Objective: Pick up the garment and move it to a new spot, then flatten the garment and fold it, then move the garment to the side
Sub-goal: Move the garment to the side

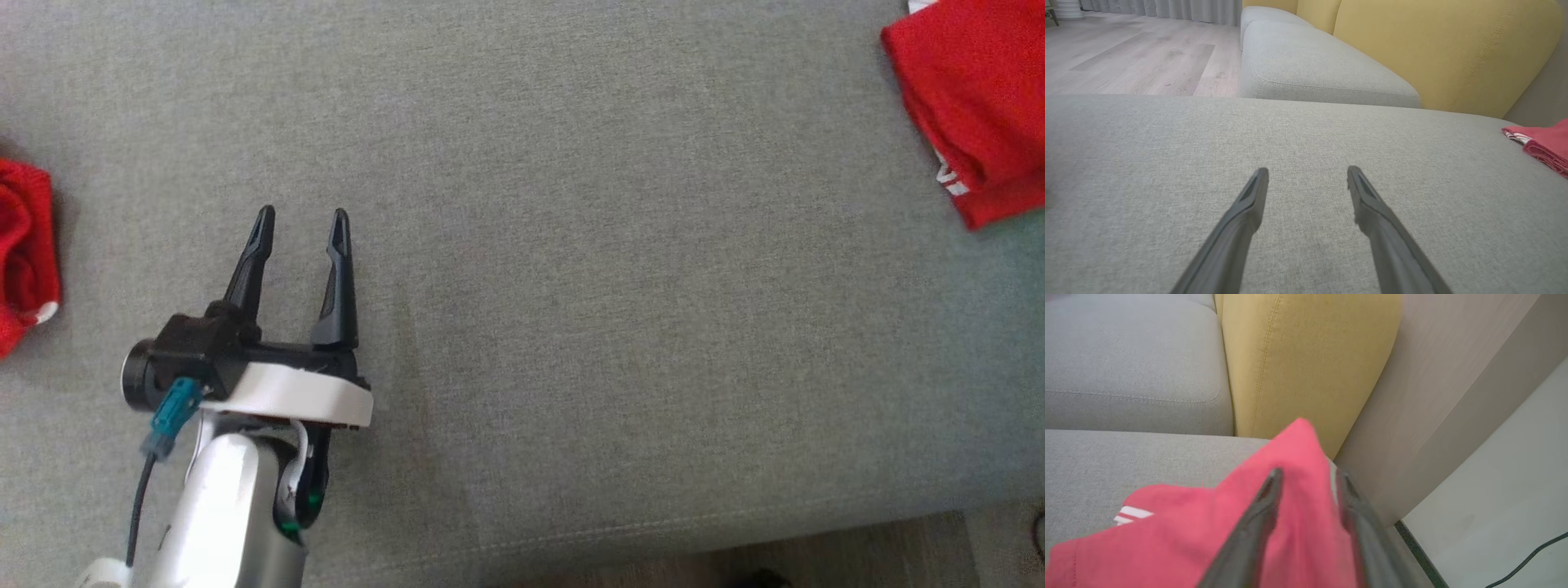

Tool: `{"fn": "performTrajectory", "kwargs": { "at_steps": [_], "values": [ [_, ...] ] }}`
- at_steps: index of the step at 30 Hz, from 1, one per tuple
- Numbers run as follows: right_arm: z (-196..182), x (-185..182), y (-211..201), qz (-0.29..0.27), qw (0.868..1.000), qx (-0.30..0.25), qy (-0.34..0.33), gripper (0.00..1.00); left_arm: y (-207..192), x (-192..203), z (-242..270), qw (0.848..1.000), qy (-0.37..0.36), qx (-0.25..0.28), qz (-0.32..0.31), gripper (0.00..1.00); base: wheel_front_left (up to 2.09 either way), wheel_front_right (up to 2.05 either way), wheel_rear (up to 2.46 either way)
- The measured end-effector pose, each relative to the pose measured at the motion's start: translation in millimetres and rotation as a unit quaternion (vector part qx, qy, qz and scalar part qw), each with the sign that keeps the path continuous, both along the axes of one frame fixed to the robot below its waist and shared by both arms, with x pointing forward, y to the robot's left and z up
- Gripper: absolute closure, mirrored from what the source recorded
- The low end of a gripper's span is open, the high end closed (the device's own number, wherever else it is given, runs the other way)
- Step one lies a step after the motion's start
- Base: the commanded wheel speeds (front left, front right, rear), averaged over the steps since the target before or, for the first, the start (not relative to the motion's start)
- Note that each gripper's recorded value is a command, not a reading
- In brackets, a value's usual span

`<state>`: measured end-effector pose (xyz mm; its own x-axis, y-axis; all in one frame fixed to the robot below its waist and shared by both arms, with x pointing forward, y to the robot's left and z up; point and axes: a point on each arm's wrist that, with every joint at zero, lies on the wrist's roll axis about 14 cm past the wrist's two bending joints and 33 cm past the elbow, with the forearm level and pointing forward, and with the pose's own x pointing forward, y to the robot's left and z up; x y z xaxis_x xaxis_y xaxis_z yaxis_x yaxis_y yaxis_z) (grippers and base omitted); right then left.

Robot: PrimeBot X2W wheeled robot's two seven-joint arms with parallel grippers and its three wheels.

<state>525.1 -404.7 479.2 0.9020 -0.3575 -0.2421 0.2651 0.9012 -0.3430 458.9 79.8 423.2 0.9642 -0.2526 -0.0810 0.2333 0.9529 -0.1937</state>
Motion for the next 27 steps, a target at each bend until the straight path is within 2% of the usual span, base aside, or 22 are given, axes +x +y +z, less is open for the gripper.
{"fn": "performTrajectory", "kwargs": {
  "at_steps": [6, 13, 21, 27],
  "values": [
    [4.1, 1.7, 2.2, 0.008, 1.000, -0.017, -0.017, 0.00, 0.2, -0.1, 2.2, 1.000, -0.003, 0.000, 0.000, 0.00, 0.00, 0.00, 0.00],
    [13.1, 11.0, 34.4, 0.044, 0.998, -0.006, -0.043, 0.00, 1.0, 0.2, 14.6, 1.000, -0.017, -0.001, 0.003, 0.00, 0.00, 0.00, 0.00],
    [46.5, 21.1, 98.9, 0.108, 0.987, 0.035, -0.110, 0.00, 21.0, -3.4, 43.6, 0.998, -0.049, 0.000, 0.036, 0.00, 0.00, 0.00, 0.00],
    [46.4, 3.3, 151.0, 0.156, 0.976, 0.087, -0.126, 0.00, 42.4, -20.7, 57.1, 0.996, -0.055, -0.003, 0.069, 0.00, 0.00, 0.00, 0.00]
  ]
}}
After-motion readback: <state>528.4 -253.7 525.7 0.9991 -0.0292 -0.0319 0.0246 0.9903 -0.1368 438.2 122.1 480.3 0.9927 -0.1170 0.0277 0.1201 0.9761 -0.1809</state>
